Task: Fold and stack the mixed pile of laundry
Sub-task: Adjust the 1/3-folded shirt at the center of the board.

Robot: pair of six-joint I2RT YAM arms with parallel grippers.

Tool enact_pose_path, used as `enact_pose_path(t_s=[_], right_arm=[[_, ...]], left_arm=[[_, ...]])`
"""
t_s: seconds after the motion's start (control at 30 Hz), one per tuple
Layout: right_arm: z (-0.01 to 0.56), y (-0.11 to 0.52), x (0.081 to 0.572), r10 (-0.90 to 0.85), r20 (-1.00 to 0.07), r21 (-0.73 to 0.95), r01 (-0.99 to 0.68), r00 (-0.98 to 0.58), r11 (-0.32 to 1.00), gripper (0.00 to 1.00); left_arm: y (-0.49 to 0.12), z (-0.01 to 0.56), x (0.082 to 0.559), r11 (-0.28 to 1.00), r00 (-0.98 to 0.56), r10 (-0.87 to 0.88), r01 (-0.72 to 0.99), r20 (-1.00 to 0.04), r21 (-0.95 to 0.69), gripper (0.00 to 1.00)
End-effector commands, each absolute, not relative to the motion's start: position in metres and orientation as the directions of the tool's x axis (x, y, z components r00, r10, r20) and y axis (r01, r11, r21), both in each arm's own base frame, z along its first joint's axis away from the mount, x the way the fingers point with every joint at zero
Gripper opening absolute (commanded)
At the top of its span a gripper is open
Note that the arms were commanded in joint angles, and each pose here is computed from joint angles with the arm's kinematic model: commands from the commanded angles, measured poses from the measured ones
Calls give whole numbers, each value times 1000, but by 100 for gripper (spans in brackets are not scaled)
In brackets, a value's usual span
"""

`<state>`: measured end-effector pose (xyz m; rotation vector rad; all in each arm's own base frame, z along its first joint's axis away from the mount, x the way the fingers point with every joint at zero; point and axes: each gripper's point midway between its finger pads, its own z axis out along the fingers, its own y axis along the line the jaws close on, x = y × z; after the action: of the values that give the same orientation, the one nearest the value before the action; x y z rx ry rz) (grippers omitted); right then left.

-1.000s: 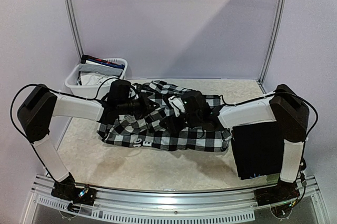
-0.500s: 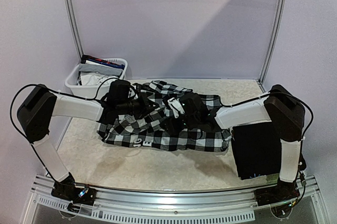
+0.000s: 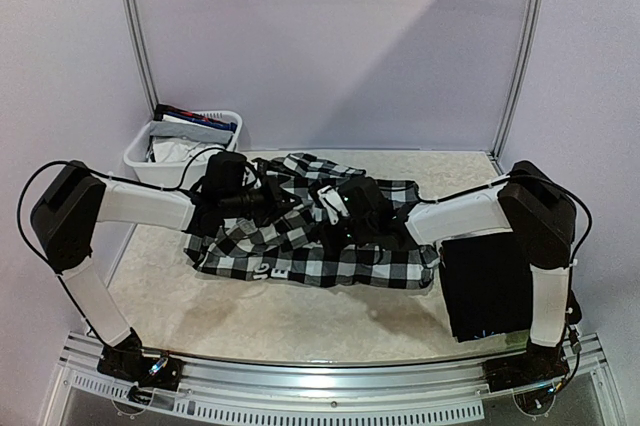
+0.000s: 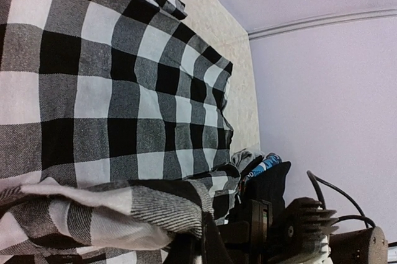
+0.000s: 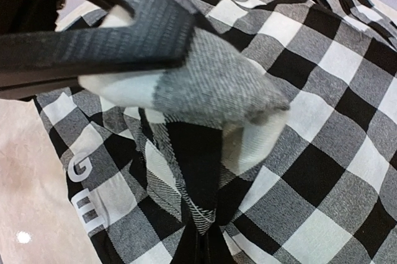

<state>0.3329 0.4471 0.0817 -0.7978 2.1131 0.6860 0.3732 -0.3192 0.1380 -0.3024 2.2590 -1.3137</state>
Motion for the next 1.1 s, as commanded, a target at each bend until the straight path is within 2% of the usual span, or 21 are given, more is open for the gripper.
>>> enact_pose_path(t_s=[0.0, 0.03, 0.1, 0.17, 0.23, 0.27, 0.3, 0.37, 0.57, 0.63, 0.83, 1.07], right_arm=[[83, 431, 341, -338, -773, 154, -675, -537, 721, 0], [84, 427, 341, -344, -765, 142, -663, -545, 735, 0], [86, 416, 342, -360, -748, 104, -634, -558, 766, 0], [93, 402, 344, -371, -739, 55, -599, -562, 799, 0], [105, 389, 345, -385, -738, 6, -576, -555, 818, 0], [114, 384, 345, -395, -740, -19, -569, -545, 822, 0], [119, 379, 346, -405, -735, -43, -560, -543, 828, 0], [135, 371, 346, -430, -733, -87, -554, -527, 828, 0], [167, 362, 349, -486, -711, -163, -553, -508, 817, 0], [172, 361, 349, -508, -697, -184, -559, -506, 809, 0], [178, 329, 358, -605, -610, -369, -492, -512, 789, 0], [187, 300, 360, -651, -553, -508, -409, -520, 758, 0]], left_arm=[[-309, 150, 377, 508, -823, -451, 80, -345, -857, 0], [-307, 151, 376, 516, -816, -454, 86, -357, -852, 1], [-299, 153, 375, 545, -798, -463, 87, -386, -834, 12], [-286, 151, 372, 587, -775, -471, 81, -421, -806, 30], [-271, 149, 368, 632, -748, -481, 65, -457, -772, 52], [-263, 144, 365, 658, -739, -481, 53, -472, -752, 60], [-255, 140, 362, 677, -729, -485, 38, -484, -735, 63], [-243, 130, 356, 700, -717, -491, 14, -495, -714, 62], [-223, 109, 331, 770, -706, -458, -11, -540, -638, 33], [-220, 107, 322, 800, -703, -430, -5, -567, -600, 27], [-209, 126, 293, 880, -666, -331, 38, -669, -473, 22], [-202, 111, 288, 907, -674, -290, 33, -680, -419, 19]])
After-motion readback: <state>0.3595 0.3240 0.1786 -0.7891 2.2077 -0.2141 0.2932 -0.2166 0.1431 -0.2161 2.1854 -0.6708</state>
